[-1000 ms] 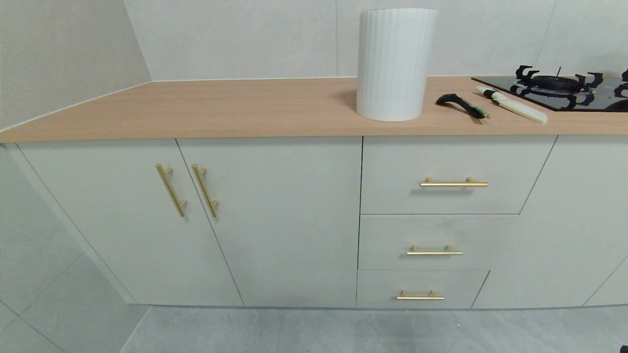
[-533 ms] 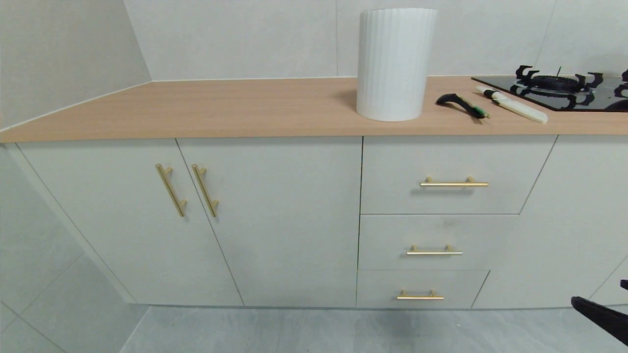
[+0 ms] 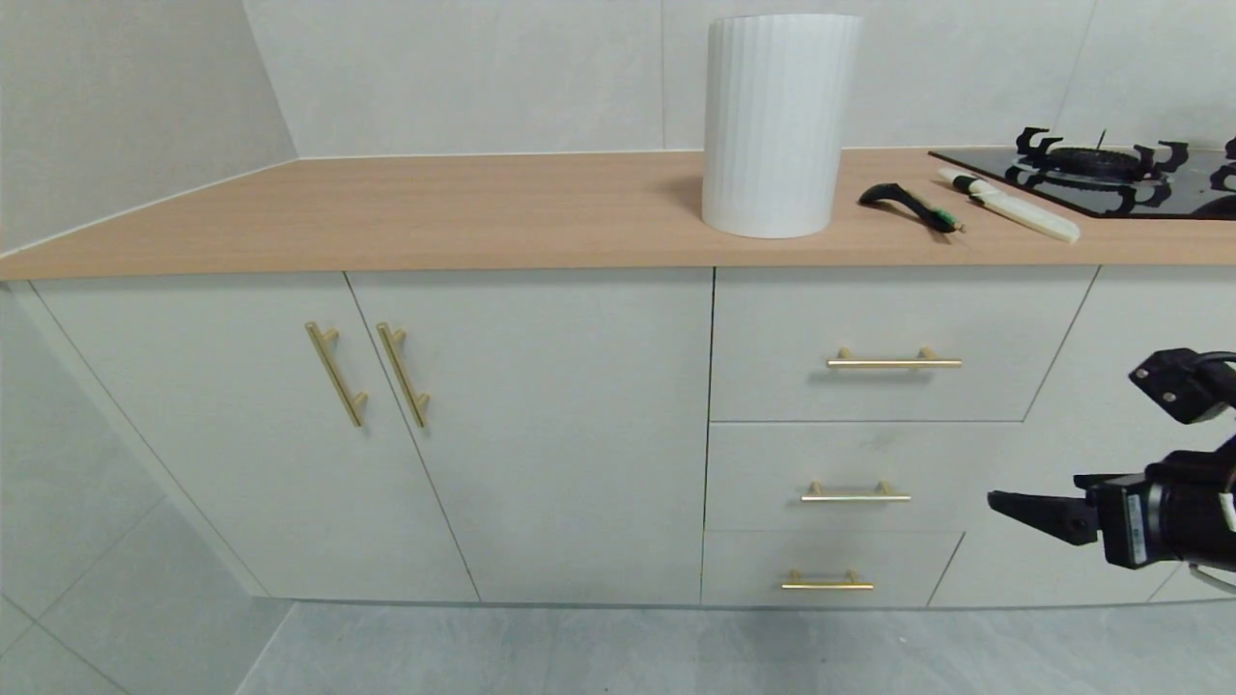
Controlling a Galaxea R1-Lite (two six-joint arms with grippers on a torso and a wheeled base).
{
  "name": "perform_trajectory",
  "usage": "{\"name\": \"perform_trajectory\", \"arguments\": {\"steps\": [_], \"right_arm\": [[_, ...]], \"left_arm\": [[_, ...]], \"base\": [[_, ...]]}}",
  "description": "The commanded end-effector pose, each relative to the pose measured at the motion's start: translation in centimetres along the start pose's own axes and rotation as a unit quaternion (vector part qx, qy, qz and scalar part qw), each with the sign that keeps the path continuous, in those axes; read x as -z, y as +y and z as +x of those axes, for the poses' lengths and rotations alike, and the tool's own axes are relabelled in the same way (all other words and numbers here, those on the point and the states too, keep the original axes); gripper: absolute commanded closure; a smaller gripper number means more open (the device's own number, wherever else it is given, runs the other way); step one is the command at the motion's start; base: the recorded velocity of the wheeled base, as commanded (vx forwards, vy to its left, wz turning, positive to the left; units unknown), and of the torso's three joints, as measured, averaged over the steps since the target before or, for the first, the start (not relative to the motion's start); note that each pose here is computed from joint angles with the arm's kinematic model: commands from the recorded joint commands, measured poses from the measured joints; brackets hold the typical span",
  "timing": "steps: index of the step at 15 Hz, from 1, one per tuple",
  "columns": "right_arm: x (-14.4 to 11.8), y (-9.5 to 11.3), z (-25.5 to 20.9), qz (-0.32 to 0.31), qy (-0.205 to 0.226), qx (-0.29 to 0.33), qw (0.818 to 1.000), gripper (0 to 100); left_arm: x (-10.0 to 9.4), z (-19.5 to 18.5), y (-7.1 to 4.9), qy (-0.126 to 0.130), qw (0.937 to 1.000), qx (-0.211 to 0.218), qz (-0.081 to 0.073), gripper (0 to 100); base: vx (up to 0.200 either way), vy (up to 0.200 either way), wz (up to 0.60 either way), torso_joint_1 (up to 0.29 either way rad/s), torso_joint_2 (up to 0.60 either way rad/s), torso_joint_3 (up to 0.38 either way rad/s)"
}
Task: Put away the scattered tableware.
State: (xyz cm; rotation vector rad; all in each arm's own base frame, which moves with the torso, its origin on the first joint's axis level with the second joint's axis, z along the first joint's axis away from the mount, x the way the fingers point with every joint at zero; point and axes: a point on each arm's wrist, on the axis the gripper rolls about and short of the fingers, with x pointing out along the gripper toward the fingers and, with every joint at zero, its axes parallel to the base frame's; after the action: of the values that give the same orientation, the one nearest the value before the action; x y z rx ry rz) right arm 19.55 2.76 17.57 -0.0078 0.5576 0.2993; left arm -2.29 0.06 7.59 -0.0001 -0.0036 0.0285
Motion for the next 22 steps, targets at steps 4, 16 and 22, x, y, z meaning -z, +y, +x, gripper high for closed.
{"name": "perform_trajectory", "arguments": {"steps": [4, 16, 22], "right_arm": [[-1.7, -1.1, 7.4, 0.007, 0.056, -0.005, 0.998, 0], [1.7, -1.3, 15.2, 0.023, 0.069, 0.054, 0.996, 0], [4.2, -1.3, 20.6, 0.049, 0.017, 0.109, 0.993, 0]], "left_arm": [[0.0, 0.0, 0.0, 0.0, 1.0, 0.0, 0.0, 0], [0.0, 0.0, 0.0, 0.0, 1.0, 0.0, 0.0, 0], [0.0, 0.0, 0.0, 0.0, 1.0, 0.0, 0.0, 0]], "base": [[0.0, 0.0, 0.0, 0.0, 0.0, 0.0], [0.0, 0.0, 0.0, 0.0, 0.0, 0.0], [0.0, 0.0, 0.0, 0.0, 0.0, 0.0]]}}
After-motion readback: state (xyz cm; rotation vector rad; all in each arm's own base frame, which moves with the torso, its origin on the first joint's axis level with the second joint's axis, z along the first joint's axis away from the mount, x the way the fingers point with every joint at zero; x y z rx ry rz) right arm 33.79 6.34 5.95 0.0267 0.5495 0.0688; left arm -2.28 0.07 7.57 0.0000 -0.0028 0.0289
